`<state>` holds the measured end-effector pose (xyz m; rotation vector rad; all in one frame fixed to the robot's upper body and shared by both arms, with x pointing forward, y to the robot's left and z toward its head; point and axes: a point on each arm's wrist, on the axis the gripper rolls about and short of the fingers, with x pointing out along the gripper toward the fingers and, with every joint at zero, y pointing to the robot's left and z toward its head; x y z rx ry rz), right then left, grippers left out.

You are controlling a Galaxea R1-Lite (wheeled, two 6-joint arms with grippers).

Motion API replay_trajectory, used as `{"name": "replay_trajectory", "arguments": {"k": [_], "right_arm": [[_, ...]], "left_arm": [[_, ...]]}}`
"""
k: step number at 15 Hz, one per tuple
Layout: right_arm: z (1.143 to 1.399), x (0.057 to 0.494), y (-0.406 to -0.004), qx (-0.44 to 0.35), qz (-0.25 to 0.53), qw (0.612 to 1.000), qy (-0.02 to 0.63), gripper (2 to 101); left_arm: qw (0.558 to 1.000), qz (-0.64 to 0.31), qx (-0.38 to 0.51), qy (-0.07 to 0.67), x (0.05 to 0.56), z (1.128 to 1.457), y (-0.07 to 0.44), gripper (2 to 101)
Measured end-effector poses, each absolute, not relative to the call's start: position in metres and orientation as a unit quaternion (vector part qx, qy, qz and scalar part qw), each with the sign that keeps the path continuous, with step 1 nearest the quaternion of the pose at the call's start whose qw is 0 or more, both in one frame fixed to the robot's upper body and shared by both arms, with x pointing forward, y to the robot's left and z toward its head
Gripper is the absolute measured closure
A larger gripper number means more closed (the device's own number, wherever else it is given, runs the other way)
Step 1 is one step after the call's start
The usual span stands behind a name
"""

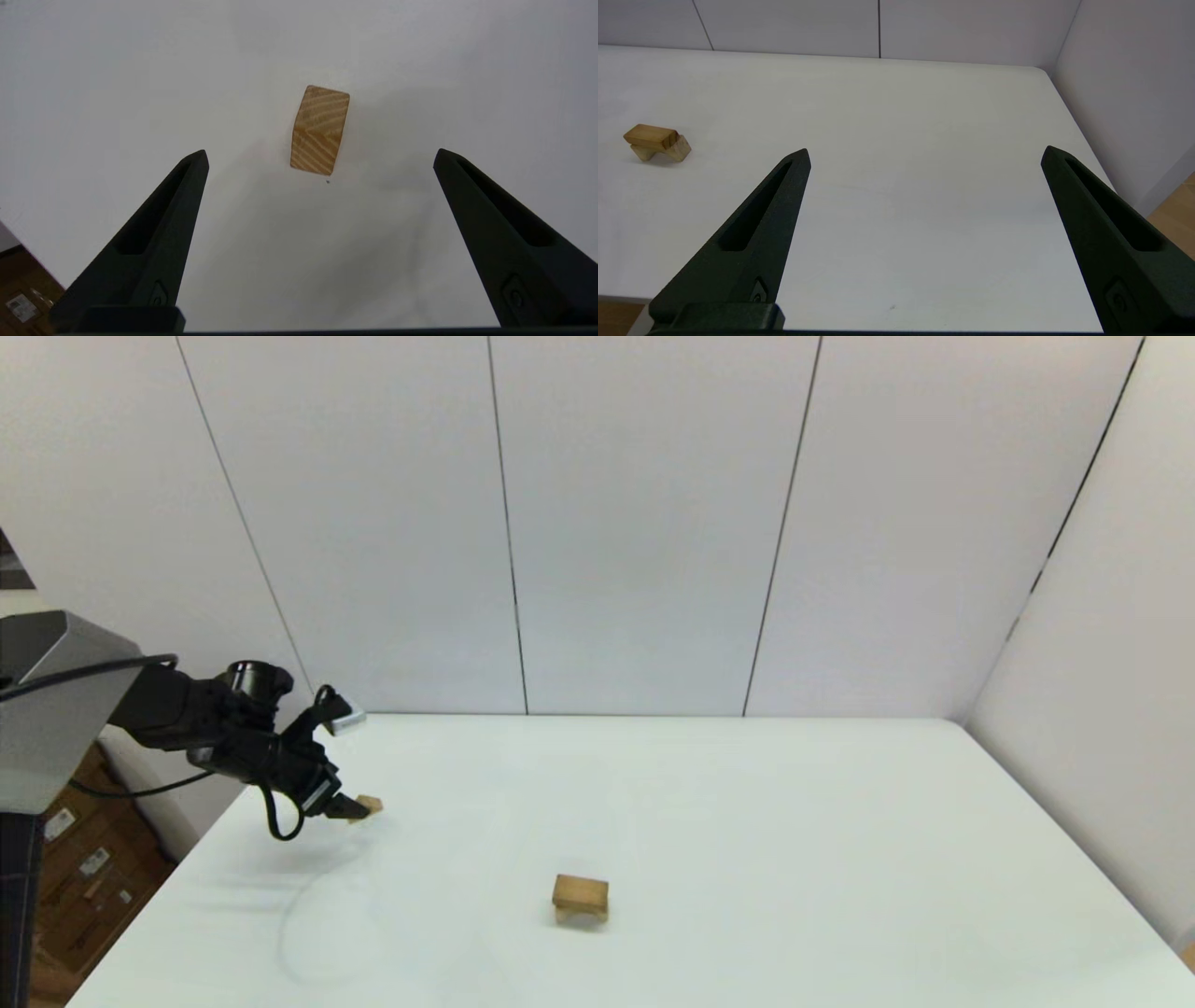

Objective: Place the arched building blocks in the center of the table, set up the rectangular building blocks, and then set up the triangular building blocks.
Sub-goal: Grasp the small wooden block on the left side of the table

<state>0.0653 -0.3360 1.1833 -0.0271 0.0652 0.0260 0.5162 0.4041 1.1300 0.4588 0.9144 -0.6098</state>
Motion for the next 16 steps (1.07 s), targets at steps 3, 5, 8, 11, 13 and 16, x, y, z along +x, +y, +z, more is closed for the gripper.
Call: {"name": "replay_trajectory", "arguments": {"k": [3, 5, 8, 11, 13, 16], "right_arm": [[1.183, 0.065, -0.336, -0.014, 0.013, 0.999, 0.033, 4.6], [1.183, 0.065, -0.336, -0.014, 0.013, 0.999, 0.032, 4.6], [1.183, 0.065, -0.336, -0.014, 0.013, 0.999, 0.033, 4.6], [1.183, 0.065, -0.336, -0.014, 0.013, 0.999, 0.032, 4.6], [1.183, 0.065, -0.336, -0.014, 0.013, 0.999, 0.032, 4.6], [1.183, 0.065, -0.336, -0.014, 0.013, 0.999, 0.032, 4.6]], "left_arm": [[0.816, -0.299, 0.213, 0.447, 0.520, 1.127, 0.403, 5.4], [0.808, -0.306, 0.205, 0.461, 0.525, 1.127, 0.403, 5.4], [0.807, -0.306, 0.203, 0.463, 0.531, 1.122, 0.405, 5.4], [0.805, -0.307, 0.199, 0.468, 0.534, 1.112, 0.407, 5.4], [0.803, -0.308, 0.196, 0.472, 0.535, 1.106, 0.408, 5.4], [0.802, -0.305, 0.191, 0.476, 0.535, 1.100, 0.412, 5.4]]}}
